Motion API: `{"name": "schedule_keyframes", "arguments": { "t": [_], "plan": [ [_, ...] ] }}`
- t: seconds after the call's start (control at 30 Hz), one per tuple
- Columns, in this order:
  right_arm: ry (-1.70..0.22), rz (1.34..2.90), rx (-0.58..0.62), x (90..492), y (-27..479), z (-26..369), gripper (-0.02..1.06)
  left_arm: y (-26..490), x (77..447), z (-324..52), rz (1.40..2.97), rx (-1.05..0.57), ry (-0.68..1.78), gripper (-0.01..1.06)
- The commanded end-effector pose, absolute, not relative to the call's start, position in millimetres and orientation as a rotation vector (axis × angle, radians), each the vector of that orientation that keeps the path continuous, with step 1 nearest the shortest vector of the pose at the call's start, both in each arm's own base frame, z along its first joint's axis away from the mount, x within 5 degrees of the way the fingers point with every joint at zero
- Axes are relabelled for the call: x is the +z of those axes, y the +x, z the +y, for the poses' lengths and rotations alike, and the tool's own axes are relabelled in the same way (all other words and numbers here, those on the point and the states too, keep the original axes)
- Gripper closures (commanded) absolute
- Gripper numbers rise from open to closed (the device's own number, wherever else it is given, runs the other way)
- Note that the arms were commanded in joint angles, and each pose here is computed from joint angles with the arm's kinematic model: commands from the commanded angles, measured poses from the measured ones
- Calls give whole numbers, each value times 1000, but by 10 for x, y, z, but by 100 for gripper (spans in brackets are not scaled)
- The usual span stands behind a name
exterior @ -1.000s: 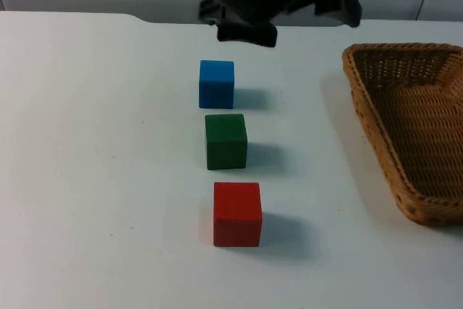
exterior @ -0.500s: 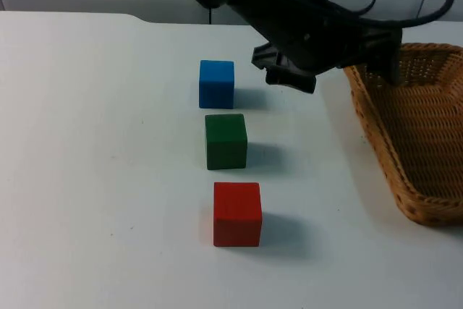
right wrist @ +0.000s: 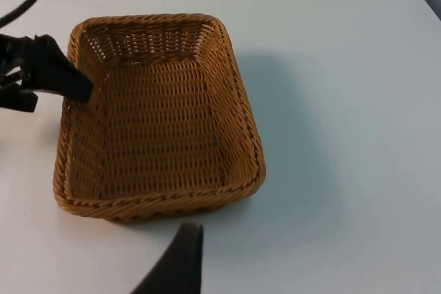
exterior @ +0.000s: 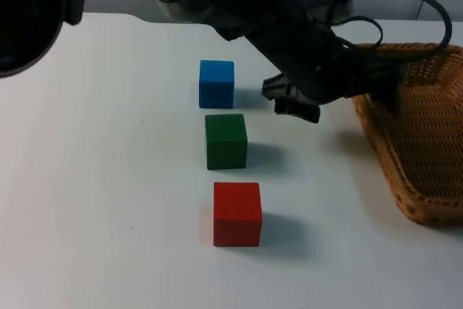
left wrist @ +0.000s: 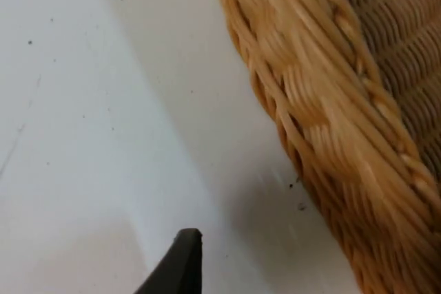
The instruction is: Pick up the basket with the left hand and place the blue cube into the basket with the right hand.
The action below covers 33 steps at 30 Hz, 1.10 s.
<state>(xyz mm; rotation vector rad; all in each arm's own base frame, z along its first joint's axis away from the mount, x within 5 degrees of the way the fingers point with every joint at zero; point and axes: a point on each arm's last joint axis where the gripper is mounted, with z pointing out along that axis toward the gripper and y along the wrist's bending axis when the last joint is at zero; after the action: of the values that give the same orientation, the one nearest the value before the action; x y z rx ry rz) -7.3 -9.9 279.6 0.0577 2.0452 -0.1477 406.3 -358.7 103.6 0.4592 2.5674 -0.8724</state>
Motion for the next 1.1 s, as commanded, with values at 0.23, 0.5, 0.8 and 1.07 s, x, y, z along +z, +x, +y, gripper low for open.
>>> {"name": "schedule_keyframes", "arguments": {
  "t": [0.23, 0.5, 0.8, 1.07],
  "plan": [
    [63, 2046, -156, 2786, -68, -101, 0, 3921, 895, -3800, 2573, -882, 505, 1],
    [63, 2046, -156, 2786, -68, -101, 0, 3921, 823, -3810, 2586, -885, 461, 1],
    [63, 2046, -156, 2786, -68, -101, 0, 3882, 813, -3849, 2586, -887, 477, 40],
    [63, 2046, -156, 2786, -68, -101, 0, 3874, 825, -3886, 2572, -899, 435, 86]
  ]
}}
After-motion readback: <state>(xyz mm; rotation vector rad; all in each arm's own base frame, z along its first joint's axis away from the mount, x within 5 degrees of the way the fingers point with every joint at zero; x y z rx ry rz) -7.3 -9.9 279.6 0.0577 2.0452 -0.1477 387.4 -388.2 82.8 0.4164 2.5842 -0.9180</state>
